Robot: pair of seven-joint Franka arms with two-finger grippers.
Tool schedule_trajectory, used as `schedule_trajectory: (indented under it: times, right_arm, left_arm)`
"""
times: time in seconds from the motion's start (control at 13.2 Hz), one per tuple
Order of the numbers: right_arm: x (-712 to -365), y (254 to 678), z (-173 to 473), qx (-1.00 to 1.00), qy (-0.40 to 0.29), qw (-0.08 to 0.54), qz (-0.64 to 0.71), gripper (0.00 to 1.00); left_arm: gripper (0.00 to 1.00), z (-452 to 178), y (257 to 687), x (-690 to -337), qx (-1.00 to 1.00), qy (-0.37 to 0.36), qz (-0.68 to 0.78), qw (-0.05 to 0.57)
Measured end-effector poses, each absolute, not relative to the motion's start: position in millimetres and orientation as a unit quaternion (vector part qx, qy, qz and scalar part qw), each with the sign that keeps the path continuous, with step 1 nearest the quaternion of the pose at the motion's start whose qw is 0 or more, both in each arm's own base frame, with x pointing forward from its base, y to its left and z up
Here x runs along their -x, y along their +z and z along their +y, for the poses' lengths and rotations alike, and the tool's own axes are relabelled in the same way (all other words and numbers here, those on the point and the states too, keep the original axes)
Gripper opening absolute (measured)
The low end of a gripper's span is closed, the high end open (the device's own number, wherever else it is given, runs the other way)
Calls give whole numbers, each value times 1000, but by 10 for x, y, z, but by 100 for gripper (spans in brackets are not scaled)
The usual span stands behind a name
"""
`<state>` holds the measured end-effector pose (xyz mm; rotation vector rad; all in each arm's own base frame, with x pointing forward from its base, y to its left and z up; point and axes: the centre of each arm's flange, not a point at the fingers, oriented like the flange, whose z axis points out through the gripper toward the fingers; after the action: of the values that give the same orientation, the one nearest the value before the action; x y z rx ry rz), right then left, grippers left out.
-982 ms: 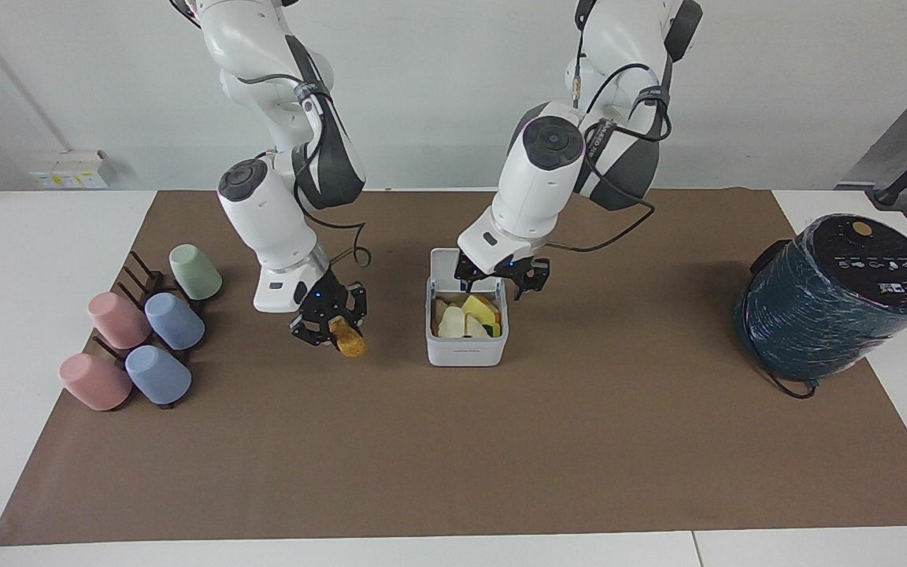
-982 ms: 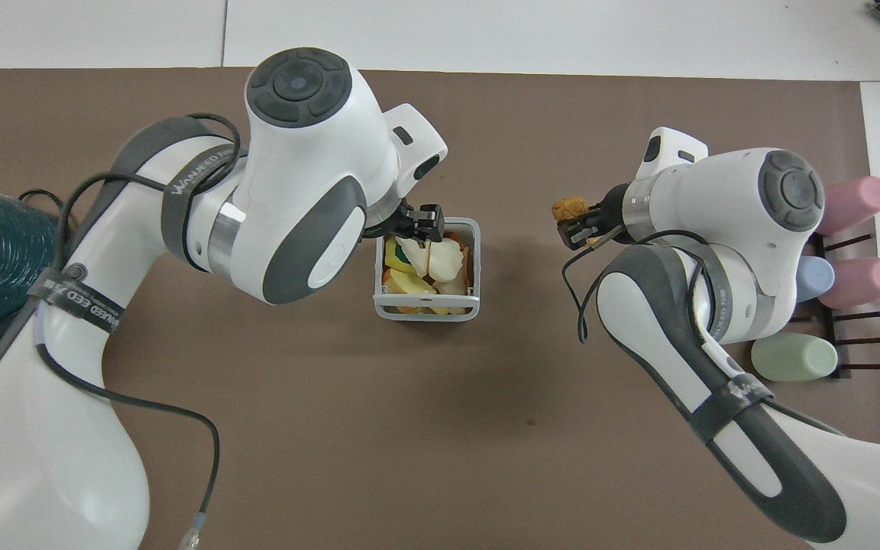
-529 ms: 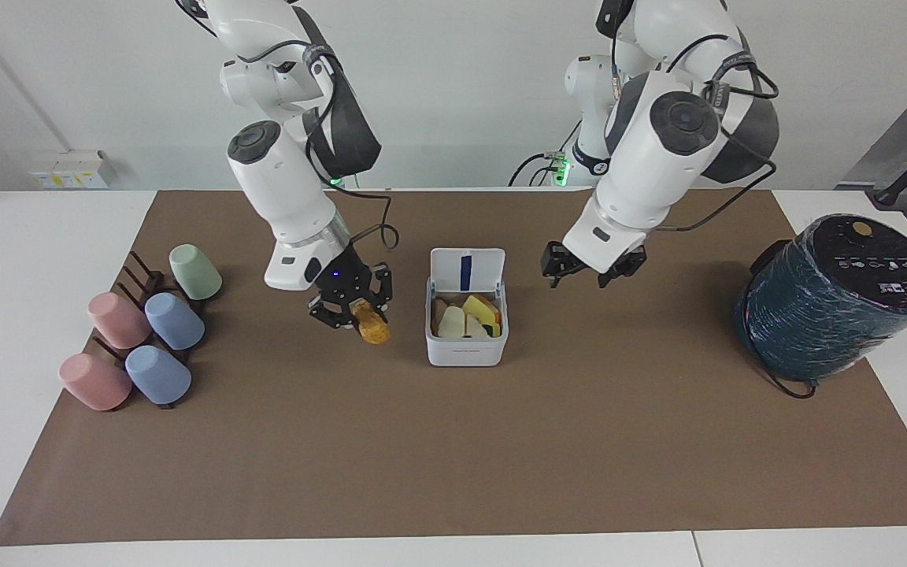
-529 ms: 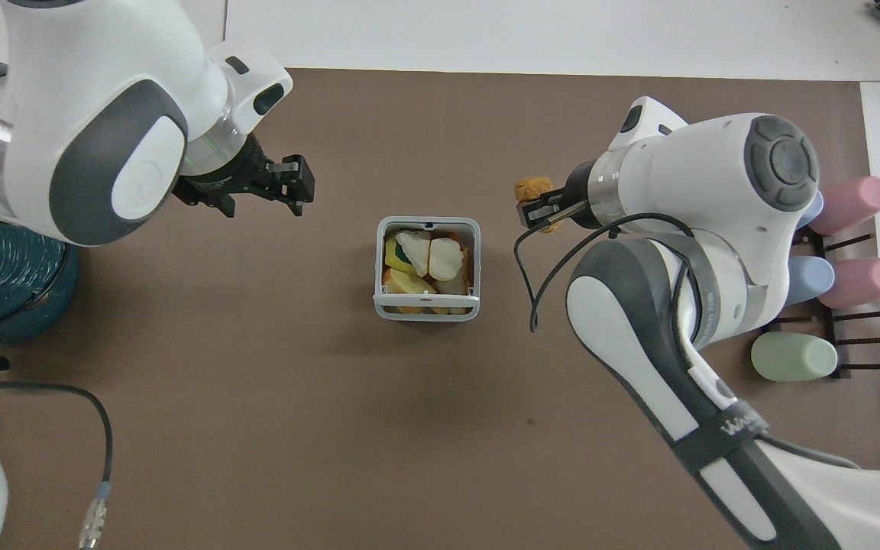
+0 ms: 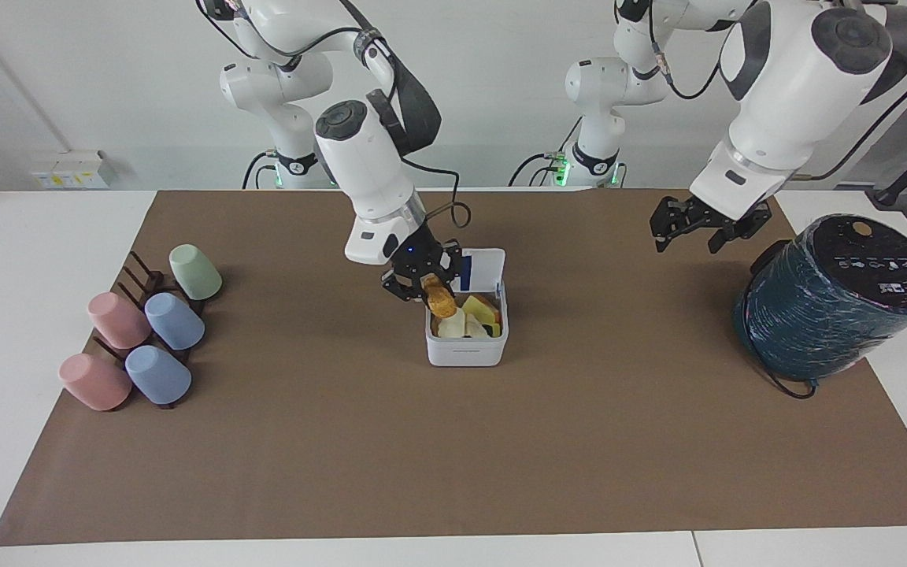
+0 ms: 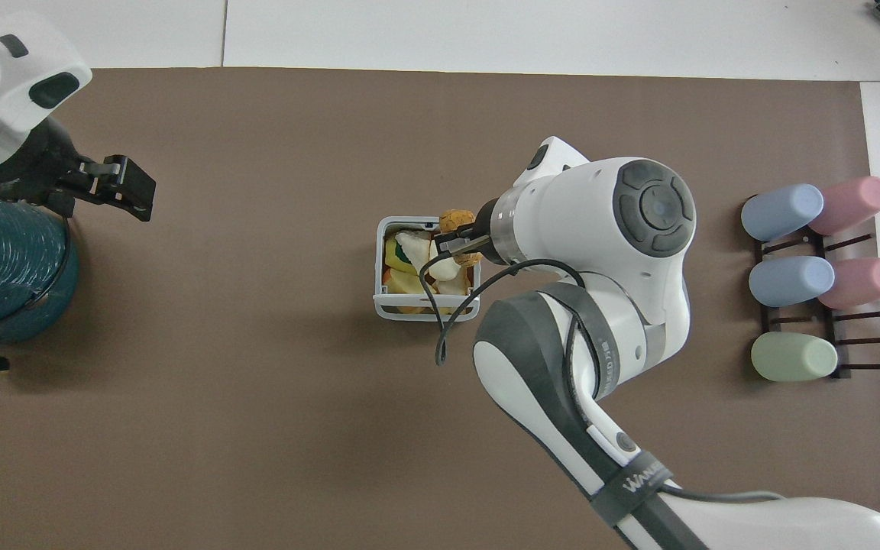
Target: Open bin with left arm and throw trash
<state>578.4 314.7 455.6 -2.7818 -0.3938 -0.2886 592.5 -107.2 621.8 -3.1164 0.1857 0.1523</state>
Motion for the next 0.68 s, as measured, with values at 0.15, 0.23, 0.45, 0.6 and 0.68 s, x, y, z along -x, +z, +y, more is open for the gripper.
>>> schedule_trajectory:
  times: [0.15,0.23,0.45,0.6,0.68]
  right_arm:
    - [-5759,4440,3236,973,-93,157,-140,41]
    - [-5753,4402,3244,974,-90,157,-140,41]
    - [-5681,4300,3337,974,-80,154,-148,41]
    - [-5639,4262,3381,974,-76,154,-151,41]
    - [-5634,4257,3385,974,-75,153,-150,41]
  left_arm:
    - [86,-1020,6168,-5732,996,62,69,15]
    - [87,-1008,6133,-5663,995,66,71,18]
    - [90,-1002,6069,-5570,995,61,72,21]
    - [100,-1009,6059,-5575,996,55,73,20]
    - [100,-1012,6061,-5579,996,53,74,20]
